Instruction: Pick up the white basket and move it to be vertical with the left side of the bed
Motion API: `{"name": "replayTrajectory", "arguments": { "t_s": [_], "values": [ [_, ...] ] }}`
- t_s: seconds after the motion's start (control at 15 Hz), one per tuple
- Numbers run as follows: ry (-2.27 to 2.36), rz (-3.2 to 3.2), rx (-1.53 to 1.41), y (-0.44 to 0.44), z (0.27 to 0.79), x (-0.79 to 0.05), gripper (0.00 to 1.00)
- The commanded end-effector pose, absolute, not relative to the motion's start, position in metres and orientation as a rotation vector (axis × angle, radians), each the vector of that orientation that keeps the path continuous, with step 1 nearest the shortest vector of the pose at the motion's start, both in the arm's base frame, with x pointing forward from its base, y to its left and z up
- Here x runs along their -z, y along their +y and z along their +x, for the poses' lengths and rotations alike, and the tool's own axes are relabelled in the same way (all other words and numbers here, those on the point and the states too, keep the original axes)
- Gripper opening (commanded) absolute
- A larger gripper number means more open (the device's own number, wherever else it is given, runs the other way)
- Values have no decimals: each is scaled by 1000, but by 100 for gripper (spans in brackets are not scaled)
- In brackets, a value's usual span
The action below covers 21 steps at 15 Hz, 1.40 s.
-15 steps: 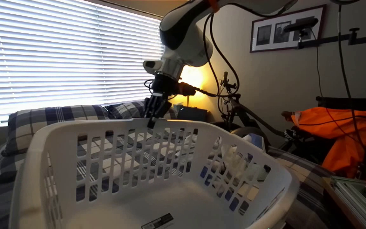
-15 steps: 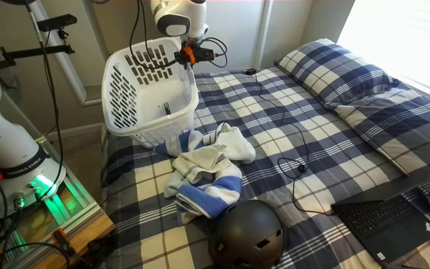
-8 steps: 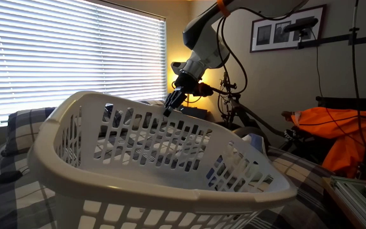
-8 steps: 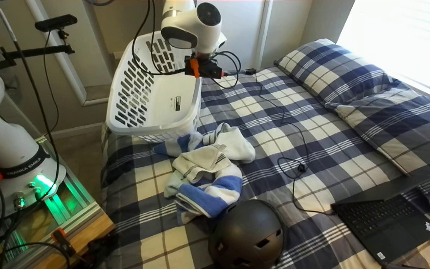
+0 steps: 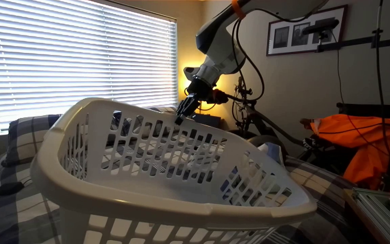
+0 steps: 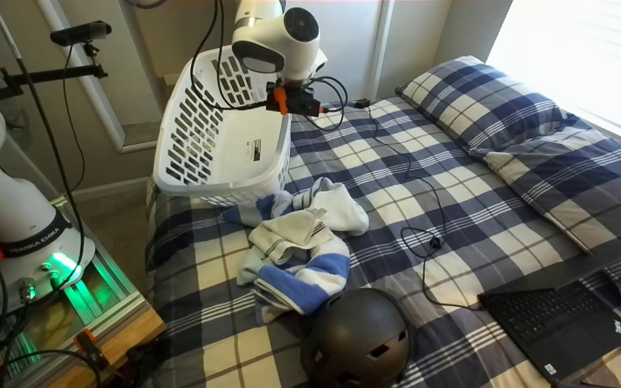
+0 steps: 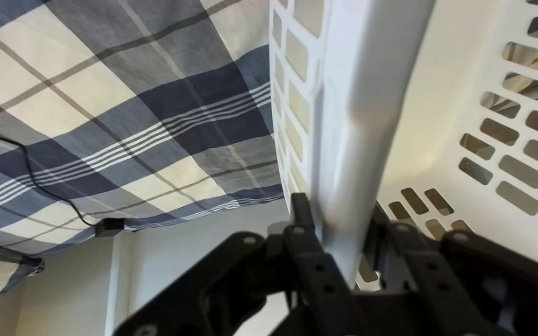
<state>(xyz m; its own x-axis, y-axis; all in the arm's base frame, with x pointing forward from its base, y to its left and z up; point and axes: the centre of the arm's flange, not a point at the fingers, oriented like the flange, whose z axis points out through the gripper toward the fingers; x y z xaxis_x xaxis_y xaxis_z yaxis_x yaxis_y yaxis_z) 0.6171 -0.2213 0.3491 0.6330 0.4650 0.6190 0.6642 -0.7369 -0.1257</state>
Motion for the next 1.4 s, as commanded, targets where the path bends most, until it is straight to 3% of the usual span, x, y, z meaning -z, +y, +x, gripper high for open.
{"name": "replayTrajectory", "arguments": {
  "t_s": [0.0,0.67,1.33],
  "values": [
    [-735,-2520,878,-225,633,-355,7],
    [-105,-2616,732,-259,712,-352,7],
    [496,-2493,603,-249,756,-315,7]
  ]
}}
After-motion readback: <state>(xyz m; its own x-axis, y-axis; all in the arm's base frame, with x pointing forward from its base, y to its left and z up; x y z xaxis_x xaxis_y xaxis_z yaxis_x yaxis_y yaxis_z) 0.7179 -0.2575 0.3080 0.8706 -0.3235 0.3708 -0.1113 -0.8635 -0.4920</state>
